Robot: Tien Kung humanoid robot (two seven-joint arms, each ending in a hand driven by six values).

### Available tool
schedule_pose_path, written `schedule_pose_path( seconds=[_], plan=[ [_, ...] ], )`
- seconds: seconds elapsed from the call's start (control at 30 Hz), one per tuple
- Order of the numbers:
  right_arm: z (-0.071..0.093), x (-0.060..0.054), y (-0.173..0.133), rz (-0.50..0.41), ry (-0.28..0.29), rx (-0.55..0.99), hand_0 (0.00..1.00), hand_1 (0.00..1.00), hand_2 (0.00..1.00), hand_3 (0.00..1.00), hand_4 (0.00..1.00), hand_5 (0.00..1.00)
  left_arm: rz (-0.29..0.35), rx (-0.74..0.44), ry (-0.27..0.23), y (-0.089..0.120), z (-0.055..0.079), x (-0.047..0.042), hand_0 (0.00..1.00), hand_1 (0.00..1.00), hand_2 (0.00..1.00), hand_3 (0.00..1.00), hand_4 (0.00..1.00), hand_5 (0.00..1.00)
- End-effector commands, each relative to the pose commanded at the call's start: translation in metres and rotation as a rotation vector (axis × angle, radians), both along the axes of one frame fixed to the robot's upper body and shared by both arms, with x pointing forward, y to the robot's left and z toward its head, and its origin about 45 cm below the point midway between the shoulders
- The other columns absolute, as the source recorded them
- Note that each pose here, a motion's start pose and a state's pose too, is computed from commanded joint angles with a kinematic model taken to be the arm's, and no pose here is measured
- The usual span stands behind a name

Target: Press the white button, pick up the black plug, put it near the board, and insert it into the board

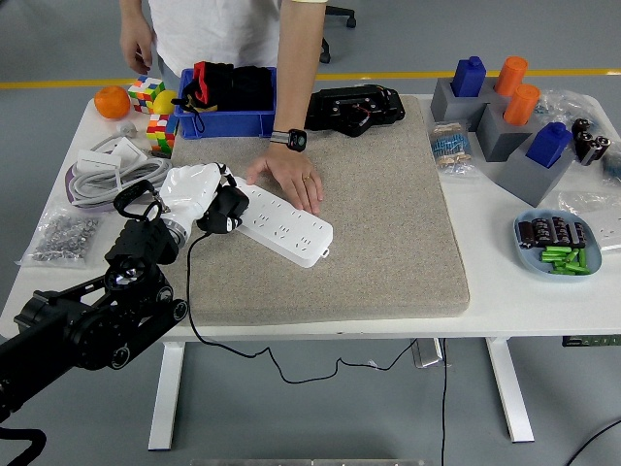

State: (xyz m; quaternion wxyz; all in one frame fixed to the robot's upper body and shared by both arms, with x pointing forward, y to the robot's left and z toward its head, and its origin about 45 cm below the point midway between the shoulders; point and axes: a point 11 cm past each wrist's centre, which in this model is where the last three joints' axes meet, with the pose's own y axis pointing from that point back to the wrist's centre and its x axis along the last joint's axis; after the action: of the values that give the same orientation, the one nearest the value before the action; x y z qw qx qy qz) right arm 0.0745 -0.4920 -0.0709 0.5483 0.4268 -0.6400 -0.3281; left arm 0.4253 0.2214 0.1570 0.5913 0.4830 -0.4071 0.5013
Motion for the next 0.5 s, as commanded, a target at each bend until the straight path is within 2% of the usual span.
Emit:
schedule_pose_path(
  seconds=[0.5],
  plan=[
    [-0.0003, 0.0006, 0.0009, -0.004, -0.003, 0.002, 0.576, 0.535, 0.547, 0.508, 0.642, 0.383, 0.007, 0.003, 0.037, -0.0033, -0.0029, -0.0031, 0.090, 0.192, 0.288, 0.384, 0.207, 0.002]
  ],
)
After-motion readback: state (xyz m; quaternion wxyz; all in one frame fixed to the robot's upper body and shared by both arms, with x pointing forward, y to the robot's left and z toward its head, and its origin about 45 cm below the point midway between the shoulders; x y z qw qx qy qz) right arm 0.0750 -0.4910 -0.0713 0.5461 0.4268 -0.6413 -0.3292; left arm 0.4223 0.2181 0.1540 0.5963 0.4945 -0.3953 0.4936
